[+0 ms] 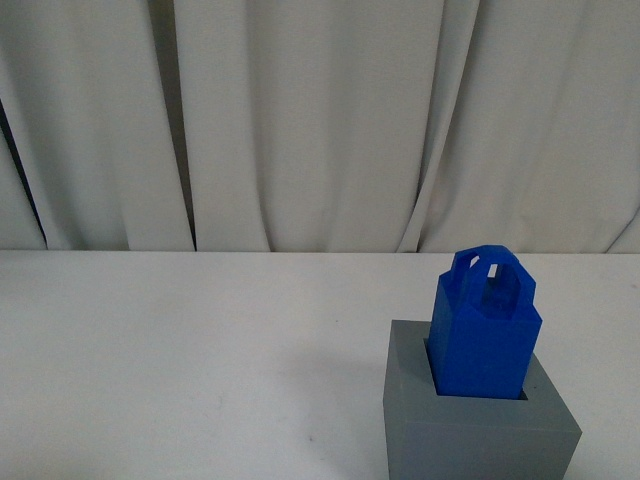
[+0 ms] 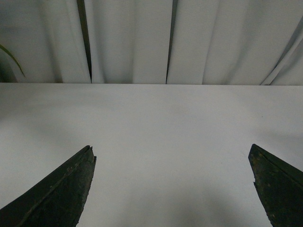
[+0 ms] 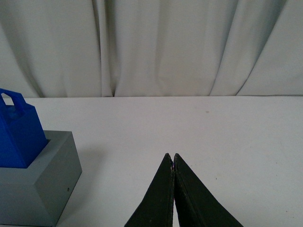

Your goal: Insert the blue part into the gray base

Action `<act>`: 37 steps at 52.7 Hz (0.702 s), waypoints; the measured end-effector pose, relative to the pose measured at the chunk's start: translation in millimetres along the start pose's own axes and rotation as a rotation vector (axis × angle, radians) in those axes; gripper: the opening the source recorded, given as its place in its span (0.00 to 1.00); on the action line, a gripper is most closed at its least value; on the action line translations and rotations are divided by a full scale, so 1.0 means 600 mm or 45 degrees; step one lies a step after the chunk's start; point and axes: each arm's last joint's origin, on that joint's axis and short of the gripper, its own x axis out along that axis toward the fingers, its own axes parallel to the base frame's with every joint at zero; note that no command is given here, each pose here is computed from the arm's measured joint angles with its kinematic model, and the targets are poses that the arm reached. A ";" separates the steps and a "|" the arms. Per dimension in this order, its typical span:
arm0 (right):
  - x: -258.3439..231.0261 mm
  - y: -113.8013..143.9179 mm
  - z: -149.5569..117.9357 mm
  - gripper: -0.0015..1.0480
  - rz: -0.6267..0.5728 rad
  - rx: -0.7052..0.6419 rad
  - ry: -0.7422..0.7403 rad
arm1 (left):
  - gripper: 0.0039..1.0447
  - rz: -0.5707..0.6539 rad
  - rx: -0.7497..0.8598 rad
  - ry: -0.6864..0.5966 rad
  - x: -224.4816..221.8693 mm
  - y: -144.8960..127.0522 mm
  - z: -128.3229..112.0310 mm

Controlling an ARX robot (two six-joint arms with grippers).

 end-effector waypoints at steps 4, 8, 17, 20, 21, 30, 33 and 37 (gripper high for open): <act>-0.002 0.000 0.000 0.02 0.001 0.000 0.002 | 0.94 0.000 0.000 0.000 0.000 0.000 0.000; -0.004 0.000 -0.001 0.02 0.001 0.000 0.002 | 0.94 0.000 0.000 0.000 0.000 0.000 0.000; -0.009 0.000 -0.001 0.02 0.000 0.000 0.001 | 0.94 0.000 0.000 0.000 0.000 0.000 0.000; -0.016 0.000 -0.005 0.02 0.000 0.000 0.029 | 0.94 0.000 0.000 0.000 0.000 0.000 0.000; -0.017 0.000 -0.006 0.02 0.001 0.000 0.035 | 0.94 0.000 0.000 0.000 0.000 0.000 0.000; -0.027 0.000 -0.005 0.02 0.001 0.000 0.009 | 0.94 0.000 0.000 0.000 0.000 0.000 0.000; -0.027 0.000 -0.005 0.02 0.001 0.000 0.009 | 0.94 0.000 0.000 0.000 0.000 0.000 0.000; -0.027 0.000 -0.005 0.16 0.001 0.000 0.008 | 0.94 0.000 0.000 0.000 0.000 0.000 0.000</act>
